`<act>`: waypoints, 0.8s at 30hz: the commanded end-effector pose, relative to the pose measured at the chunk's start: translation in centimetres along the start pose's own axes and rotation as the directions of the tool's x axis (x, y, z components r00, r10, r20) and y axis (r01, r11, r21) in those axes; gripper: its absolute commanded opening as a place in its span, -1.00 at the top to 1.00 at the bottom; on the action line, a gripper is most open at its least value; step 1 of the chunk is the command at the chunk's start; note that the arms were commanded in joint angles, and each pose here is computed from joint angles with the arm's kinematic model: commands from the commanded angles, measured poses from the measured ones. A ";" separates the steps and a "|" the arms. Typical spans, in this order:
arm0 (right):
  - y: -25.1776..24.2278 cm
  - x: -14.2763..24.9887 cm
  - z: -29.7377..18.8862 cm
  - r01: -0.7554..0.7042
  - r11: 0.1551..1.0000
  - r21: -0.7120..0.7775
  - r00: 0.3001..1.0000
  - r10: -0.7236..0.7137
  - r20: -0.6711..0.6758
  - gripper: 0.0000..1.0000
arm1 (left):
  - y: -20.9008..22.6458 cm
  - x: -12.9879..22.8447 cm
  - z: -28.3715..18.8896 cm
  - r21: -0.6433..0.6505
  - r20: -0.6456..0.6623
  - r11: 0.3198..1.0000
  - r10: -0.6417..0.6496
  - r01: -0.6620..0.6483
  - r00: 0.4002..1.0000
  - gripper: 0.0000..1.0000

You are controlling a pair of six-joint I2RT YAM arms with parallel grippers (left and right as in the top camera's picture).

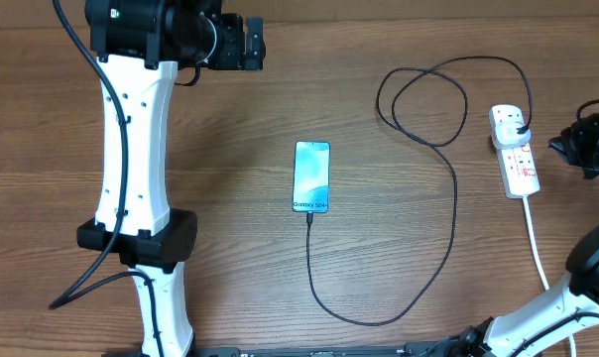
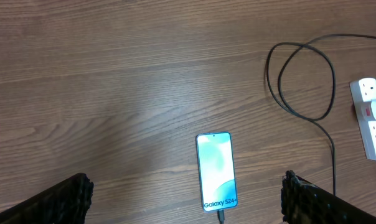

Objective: Plug charger to phone and switch on socket

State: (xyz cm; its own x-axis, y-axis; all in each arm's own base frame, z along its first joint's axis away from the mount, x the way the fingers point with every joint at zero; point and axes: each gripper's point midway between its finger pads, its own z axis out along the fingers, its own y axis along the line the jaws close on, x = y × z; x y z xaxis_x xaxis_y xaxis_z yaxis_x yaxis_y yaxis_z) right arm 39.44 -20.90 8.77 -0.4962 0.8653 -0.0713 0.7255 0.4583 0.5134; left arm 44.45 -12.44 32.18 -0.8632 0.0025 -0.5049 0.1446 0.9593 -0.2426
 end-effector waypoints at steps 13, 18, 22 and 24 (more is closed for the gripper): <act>10.7 5.2 -18.9 0.371 0.909 -0.189 0.891 -0.291 0.347 0.74 | 0.6 0.0 0.4 -0.018 -0.006 1.000 0.004 -0.004 1.000 -0.99; 14.7 12.8 -24.8 0.574 0.757 -0.312 0.800 -0.437 0.411 0.56 | 0.6 0.0 0.4 -0.018 -0.006 1.000 0.004 -0.004 1.000 -0.99; 15.9 19.4 -26.9 0.682 0.657 -0.322 0.725 -0.548 0.417 0.21 | 0.6 0.0 0.4 -0.018 -0.006 1.000 0.004 -0.004 1.000 -0.99; 15.9 22.2 -27.4 0.708 0.626 -0.326 0.704 -0.587 0.401 -0.57 | 0.6 0.0 0.4 -0.018 -0.006 1.000 0.004 -0.004 1.000 -0.99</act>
State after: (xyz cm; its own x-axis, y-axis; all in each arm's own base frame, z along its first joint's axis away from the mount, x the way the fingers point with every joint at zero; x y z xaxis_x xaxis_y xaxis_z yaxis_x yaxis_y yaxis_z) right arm 28.64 -3.24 37.44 -0.5672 0.5221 -0.6369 0.0718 0.8018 0.5933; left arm 44.44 -12.43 32.17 -0.8633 0.0025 -0.5047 0.1442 0.9595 -0.2420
